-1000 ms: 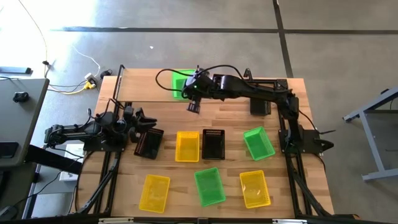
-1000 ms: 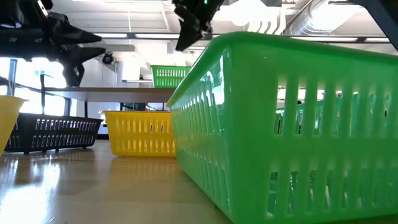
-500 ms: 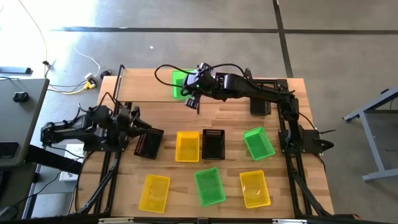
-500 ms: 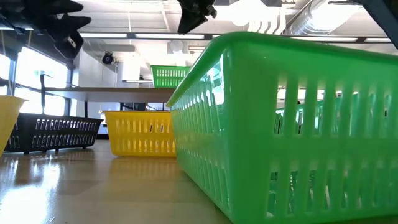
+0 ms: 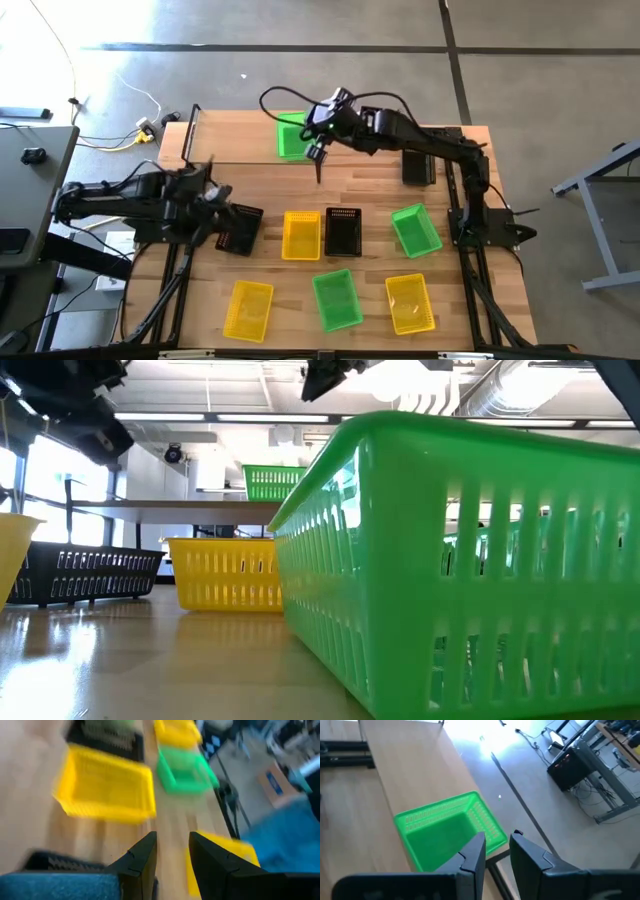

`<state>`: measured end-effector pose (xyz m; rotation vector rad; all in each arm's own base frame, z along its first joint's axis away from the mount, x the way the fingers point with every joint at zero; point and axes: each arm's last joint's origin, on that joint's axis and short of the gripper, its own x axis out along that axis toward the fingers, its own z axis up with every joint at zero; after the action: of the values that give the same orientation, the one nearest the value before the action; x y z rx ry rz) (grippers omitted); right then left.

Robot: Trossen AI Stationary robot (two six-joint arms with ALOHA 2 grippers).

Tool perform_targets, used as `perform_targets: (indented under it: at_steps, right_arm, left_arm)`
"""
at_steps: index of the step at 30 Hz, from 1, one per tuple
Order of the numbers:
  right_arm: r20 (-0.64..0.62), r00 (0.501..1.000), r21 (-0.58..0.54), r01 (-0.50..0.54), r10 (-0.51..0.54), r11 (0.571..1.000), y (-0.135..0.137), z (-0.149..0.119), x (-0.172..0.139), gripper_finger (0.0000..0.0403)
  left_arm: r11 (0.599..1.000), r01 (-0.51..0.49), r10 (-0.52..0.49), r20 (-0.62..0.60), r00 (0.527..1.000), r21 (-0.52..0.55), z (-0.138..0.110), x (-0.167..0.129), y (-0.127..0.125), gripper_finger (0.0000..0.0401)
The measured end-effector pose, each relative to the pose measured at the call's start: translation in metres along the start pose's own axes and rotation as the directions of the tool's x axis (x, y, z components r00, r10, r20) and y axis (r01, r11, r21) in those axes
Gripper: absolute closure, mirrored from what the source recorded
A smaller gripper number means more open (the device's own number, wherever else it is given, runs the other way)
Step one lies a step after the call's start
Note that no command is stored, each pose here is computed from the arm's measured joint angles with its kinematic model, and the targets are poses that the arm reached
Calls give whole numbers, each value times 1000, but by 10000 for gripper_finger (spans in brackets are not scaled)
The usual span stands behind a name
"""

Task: Stack baskets on shelf by color
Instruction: Put the left black basket on the shelf

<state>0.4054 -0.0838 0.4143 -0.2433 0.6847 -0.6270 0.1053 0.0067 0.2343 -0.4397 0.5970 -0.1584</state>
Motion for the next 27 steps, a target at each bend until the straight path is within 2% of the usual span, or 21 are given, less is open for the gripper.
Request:
perform_targets:
  at_steps: [5,9,18,23,27]
  right_arm:
    - [-5,1000,9,9,-9,1000,-10,-1,-3,327]
    - [-14,1000,13,17,-16,1000,-14,-2,-1,327]
    - [-41,999,-3,7,-7,1000,-14,-5,-1,327]
    - [-42,999,-2,-8,8,1000,-13,-5,-1,327]
    - [-43,999,-3,-9,9,1000,-13,-5,-1,327]
  left_arm:
    - [999,33,-36,-179,983,-21,-8,16,-2,298]
    - [999,46,-47,-261,964,-11,-11,27,-6,298]
    - [999,-38,44,-409,911,23,-22,51,-13,298]
    - [990,-127,139,-480,866,57,-30,62,-15,298]
    - [987,-149,158,-522,838,60,-36,70,-17,298]
